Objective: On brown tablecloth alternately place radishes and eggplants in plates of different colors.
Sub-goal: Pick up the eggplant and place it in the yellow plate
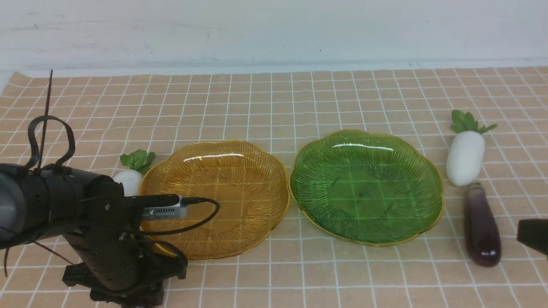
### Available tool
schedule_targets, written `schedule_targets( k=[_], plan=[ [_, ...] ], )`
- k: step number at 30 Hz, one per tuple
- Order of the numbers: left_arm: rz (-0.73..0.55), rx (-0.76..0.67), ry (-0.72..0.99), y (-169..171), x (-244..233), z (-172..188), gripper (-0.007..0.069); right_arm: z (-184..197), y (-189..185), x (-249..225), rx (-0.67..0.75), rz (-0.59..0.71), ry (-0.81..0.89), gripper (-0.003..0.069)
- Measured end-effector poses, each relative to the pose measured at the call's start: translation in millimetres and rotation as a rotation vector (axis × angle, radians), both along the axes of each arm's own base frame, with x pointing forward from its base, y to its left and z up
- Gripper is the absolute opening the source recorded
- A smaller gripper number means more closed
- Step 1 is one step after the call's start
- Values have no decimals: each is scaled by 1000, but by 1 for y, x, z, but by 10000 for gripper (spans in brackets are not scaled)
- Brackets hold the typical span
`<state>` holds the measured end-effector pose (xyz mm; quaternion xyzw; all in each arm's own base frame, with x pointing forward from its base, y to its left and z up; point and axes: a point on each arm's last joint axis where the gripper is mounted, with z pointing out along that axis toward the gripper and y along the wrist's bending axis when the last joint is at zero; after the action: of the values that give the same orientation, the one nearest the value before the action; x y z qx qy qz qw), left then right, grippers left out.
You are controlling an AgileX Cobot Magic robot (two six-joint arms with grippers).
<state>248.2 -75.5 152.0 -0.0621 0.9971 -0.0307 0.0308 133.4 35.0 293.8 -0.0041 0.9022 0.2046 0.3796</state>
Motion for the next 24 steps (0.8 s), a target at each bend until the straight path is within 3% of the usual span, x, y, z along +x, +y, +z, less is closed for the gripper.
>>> schedule_targets(
  k=[7, 13, 17, 20, 24],
  plan=[
    [30, 2, 51, 3, -14, 17, 314, -1, 1, -1, 0, 10, 17, -15],
    [35, -21, -7, 9, -37, 59, 314, -2, 1, -2, 1, 19, 31, -15],
    [38, -96, -179, 10, -47, 89, 312, 0, 0, -1, -16, 17, 22, -15],
    [-56, -153, -380, 5, -36, 114, 312, 10, -3, 11, -56, -2, 14, -15],
    [-155, -172, -450, -5, -11, 129, 312, 25, -9, 38, -120, -41, 30, -15]
  ],
)
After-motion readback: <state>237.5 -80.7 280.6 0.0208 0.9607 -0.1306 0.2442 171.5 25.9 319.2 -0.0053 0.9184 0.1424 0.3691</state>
